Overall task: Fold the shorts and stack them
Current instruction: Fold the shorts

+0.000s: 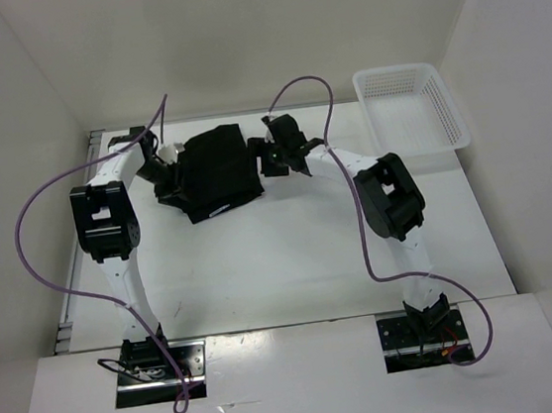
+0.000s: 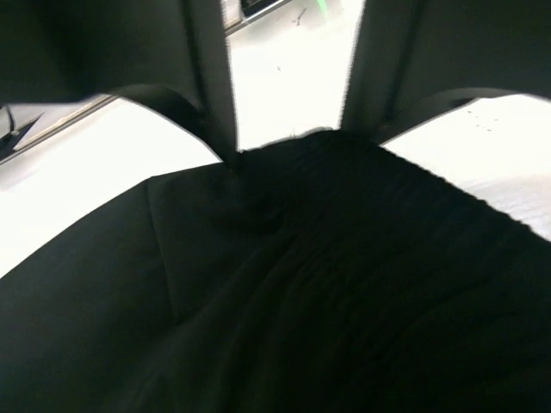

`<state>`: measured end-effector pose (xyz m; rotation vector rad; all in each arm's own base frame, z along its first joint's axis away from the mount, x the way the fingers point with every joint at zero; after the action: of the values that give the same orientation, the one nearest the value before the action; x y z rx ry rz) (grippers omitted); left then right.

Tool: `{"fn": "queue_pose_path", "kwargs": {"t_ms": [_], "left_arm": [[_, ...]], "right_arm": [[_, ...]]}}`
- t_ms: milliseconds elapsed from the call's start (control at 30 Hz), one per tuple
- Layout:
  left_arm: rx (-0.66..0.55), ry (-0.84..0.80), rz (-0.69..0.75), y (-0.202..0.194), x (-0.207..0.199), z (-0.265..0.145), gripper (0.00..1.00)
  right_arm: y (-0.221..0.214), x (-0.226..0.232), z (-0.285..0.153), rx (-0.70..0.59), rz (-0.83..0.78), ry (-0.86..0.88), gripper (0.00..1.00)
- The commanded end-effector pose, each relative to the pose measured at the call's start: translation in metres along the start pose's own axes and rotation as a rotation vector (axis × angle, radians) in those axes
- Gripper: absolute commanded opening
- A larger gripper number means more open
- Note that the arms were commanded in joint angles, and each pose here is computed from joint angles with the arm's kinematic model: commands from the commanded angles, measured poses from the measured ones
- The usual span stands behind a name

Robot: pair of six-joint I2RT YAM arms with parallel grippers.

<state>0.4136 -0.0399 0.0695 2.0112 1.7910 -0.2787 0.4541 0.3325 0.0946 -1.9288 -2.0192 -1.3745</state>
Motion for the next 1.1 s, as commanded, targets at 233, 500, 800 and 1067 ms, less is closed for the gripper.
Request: {"fn": "queue_pose_path", "kwargs": {"t_ms": [233,500,800,1067], "left_arm": [[0.030,-0.012,-0.003,-0.006,0.004,0.016,0.39],[0.035,0.017,-0.002,-0.007,0.008,0.016,0.39],[0.068,0.021,-0.018,-0.018,0.011,0.021,0.29],[0.091,-0.004,-0.032,-0.039,0.003,0.018,0.14]], "right_arm": [[0.013,-0.035,0.031,-0.078,0.091,-0.174,0.76],[-0.020,-0.030,0.035,0.034,0.106,-0.100,0.61],[-0.044,-0.034,0.031,0.055,0.126,-0.175,0.18],[-0.051,-0.034,0.000,0.063,0.103,-0.191,0.00]]}}
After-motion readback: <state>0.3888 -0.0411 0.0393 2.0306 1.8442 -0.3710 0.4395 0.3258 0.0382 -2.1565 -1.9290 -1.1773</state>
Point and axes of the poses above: each gripper's point midway between its finger pads, its own z axis out along the fingers, its own x axis along the line the jaws close on, y = z × x, the point moved 2 cm from there along -z, back along the fingers, and after that the axes turned 5 degrees about z, right-handed, at the moved point
